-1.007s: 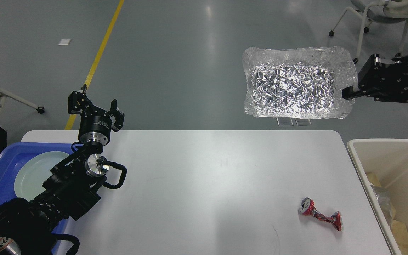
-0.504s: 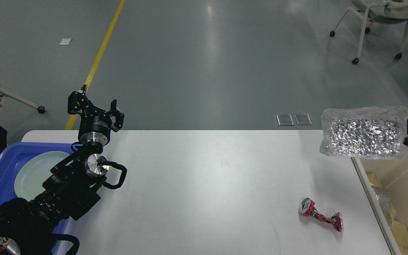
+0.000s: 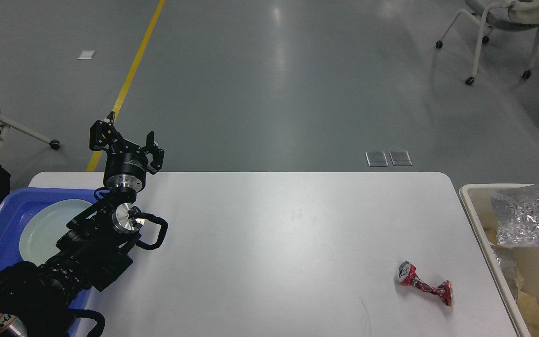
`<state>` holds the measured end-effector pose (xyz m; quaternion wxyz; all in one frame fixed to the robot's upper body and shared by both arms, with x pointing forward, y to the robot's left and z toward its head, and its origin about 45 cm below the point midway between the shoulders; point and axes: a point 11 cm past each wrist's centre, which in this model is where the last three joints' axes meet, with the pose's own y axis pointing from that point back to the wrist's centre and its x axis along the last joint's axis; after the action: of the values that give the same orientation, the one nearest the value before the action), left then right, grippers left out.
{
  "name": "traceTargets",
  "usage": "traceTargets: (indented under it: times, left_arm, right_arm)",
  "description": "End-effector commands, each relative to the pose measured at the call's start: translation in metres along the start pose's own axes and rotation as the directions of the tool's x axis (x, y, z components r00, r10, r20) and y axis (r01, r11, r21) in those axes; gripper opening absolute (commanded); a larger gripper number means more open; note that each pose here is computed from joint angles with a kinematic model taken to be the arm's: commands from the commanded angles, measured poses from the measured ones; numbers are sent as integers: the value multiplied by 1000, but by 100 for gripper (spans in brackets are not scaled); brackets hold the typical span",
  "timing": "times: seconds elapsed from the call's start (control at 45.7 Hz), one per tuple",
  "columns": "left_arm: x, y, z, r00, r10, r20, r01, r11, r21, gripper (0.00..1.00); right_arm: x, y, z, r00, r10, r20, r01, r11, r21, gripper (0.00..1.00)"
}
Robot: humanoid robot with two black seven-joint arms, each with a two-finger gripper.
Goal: Tidy desktop
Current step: 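Drop the clear foil bag into the white bin, then move the right gripper down to the red crushed can and grasp it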
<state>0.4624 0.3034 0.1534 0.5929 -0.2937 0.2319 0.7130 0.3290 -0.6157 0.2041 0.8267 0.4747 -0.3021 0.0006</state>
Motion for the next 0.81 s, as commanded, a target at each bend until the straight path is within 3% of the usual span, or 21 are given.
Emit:
traceTargets:
  times: [0.0, 0.263, 0.482, 0.591, 0.788]
  left_arm:
    - [0, 0, 0, 1000, 0, 1, 0, 1000, 0, 100]
    - [0, 0, 0, 1000, 0, 1, 0, 1000, 0, 100]
    - [0, 0, 0, 1000, 0, 0, 0, 1000, 0, 100]
    - [0, 0, 0, 1000, 1, -2, -1, 1000, -1, 100]
    - [0, 0, 0, 1000, 0, 0, 0, 1000, 0, 100]
  right_arm:
    - [1, -2, 2, 999, 42, -21, -43, 999, -12, 100]
    - [11, 5, -6, 998, 55, -7, -55, 998, 15, 100]
    - [33, 51, -50, 999, -28, 33, 21, 978, 206, 100]
    - [38, 95, -83, 991, -137, -5, 130, 930, 344, 100]
    - [49, 201, -136, 943, -259, -211, 332, 784, 524, 100]
